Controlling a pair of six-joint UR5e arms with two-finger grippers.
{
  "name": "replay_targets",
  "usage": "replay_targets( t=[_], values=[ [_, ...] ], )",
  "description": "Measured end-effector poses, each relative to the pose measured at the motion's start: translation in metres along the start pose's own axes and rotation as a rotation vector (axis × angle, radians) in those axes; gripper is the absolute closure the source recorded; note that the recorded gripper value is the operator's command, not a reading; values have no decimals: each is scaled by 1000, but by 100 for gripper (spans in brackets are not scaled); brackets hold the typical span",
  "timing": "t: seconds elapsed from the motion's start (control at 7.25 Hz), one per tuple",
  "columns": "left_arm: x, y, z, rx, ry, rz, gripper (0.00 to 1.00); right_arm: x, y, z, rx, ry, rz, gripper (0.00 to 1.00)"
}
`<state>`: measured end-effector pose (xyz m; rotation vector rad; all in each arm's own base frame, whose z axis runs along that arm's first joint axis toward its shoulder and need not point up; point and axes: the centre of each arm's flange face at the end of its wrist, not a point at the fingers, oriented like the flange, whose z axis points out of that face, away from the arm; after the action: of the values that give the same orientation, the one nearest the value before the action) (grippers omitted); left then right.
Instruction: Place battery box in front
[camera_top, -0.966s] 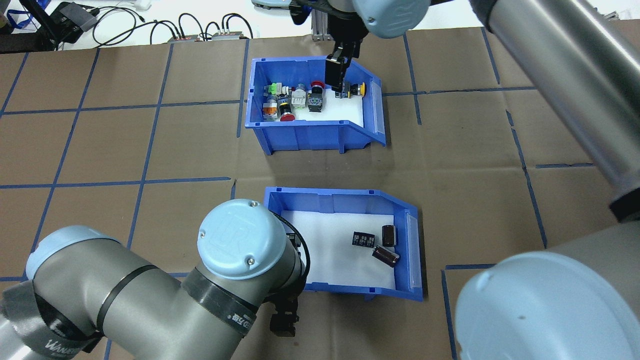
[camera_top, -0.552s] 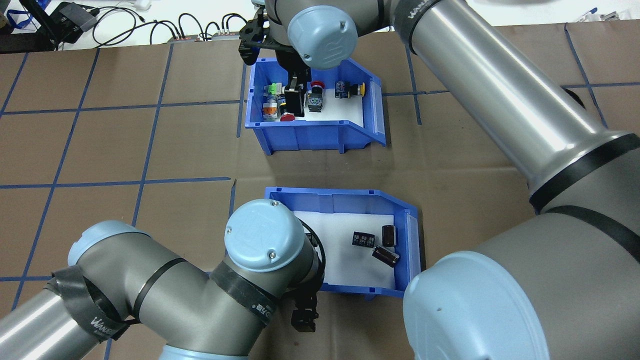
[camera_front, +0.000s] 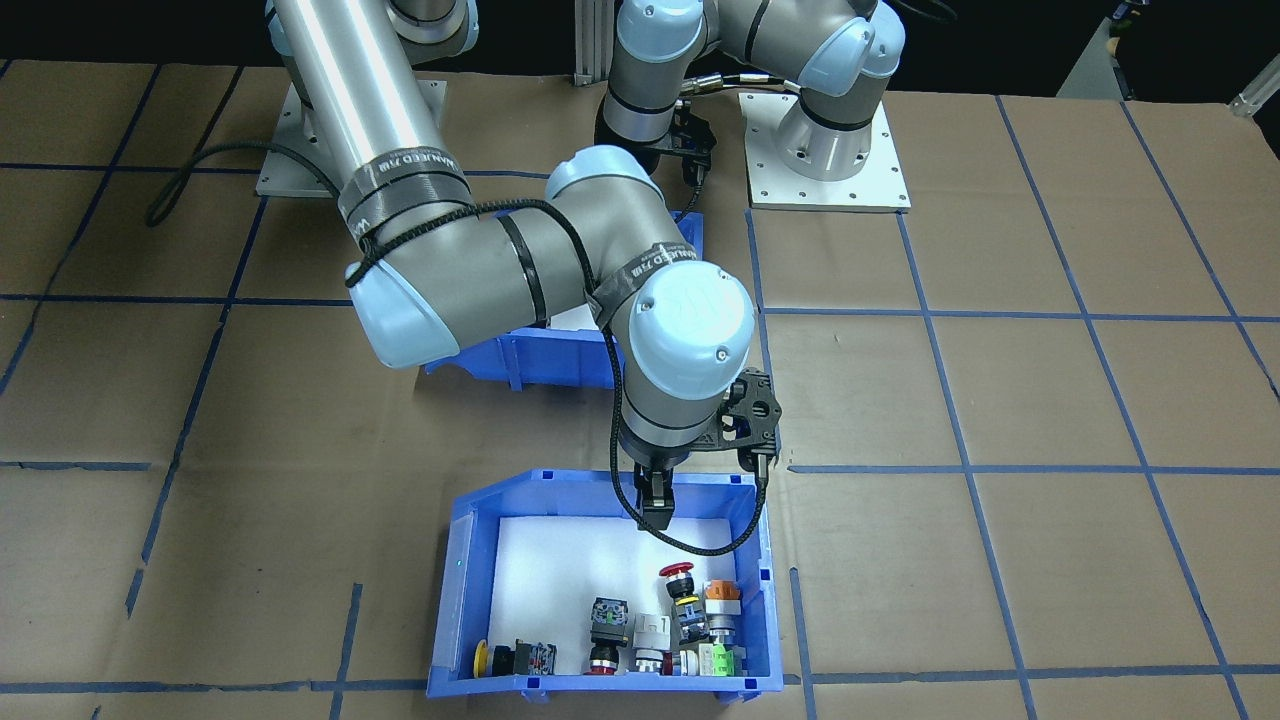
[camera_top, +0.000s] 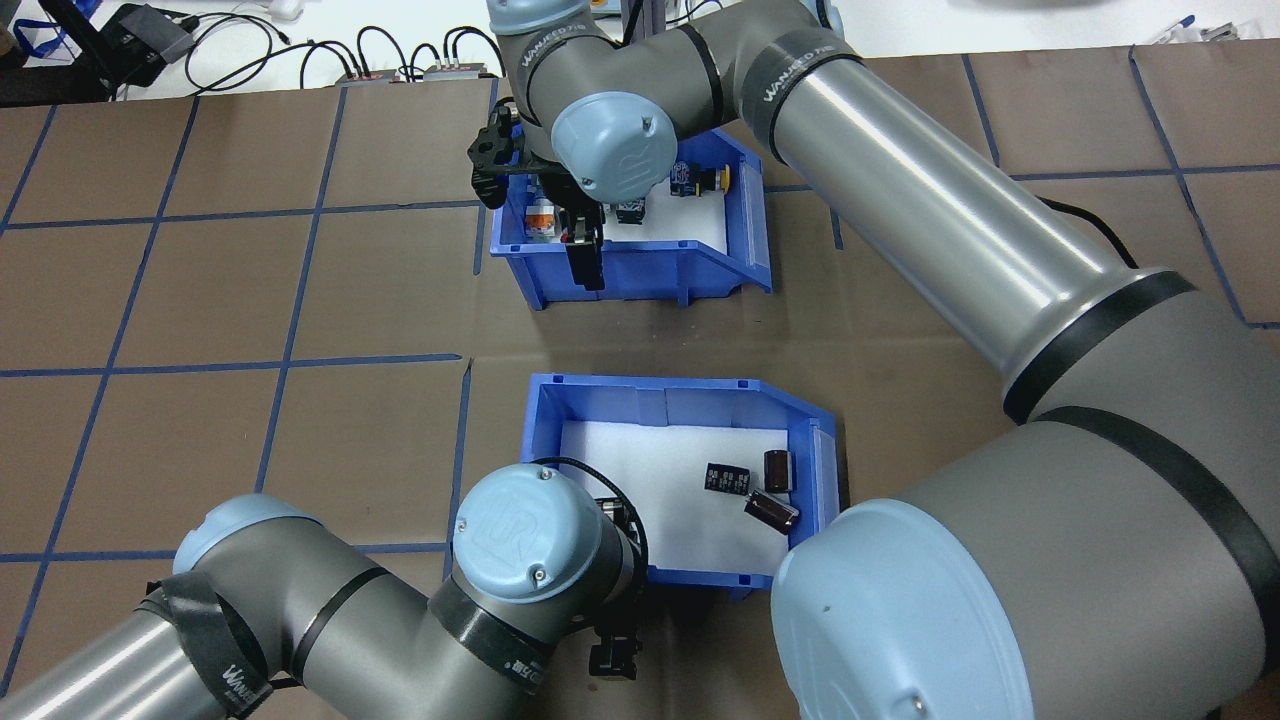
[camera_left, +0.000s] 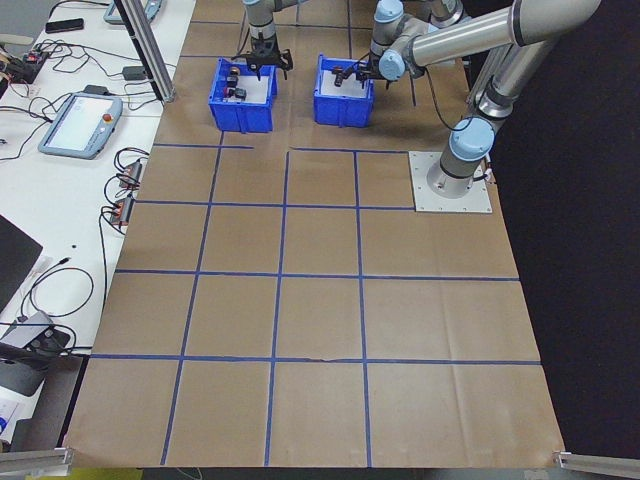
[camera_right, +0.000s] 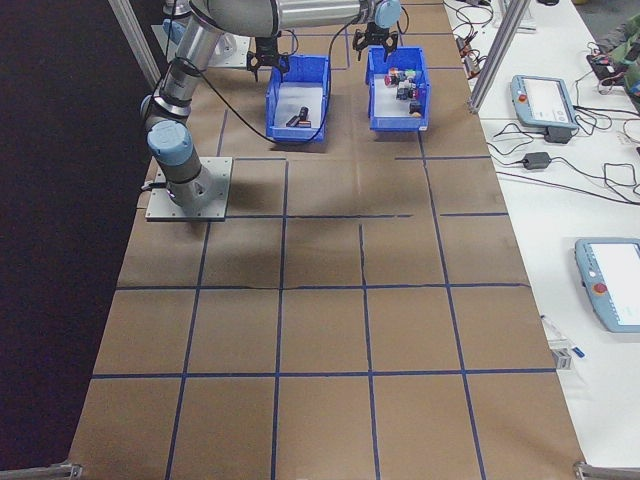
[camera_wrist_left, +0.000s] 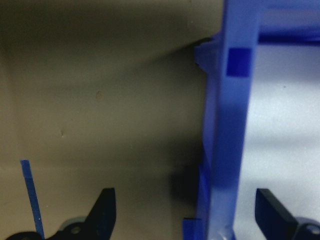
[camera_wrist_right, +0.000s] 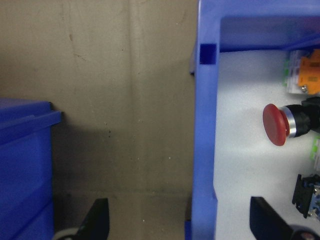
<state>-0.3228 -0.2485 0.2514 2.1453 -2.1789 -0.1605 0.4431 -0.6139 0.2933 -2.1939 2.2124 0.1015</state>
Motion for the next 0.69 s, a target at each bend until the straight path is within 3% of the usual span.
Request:
replay_targets(
  t=[0.14,0.28,0.41,0.69],
  values=[
    [0,0,3,-1,-1,-1,69,2,-3,13,13,30,11,1],
    [0,2,4,-14,-8,-3,83,4,-5,21,21,50,21,14],
    [-1,5,4,-44,-22,-5,95,6,-5,25,23,59,30,38],
    [-3,9,3,-87,-33,0,100,6,-2,27,-2,69,37,74]
  ],
)
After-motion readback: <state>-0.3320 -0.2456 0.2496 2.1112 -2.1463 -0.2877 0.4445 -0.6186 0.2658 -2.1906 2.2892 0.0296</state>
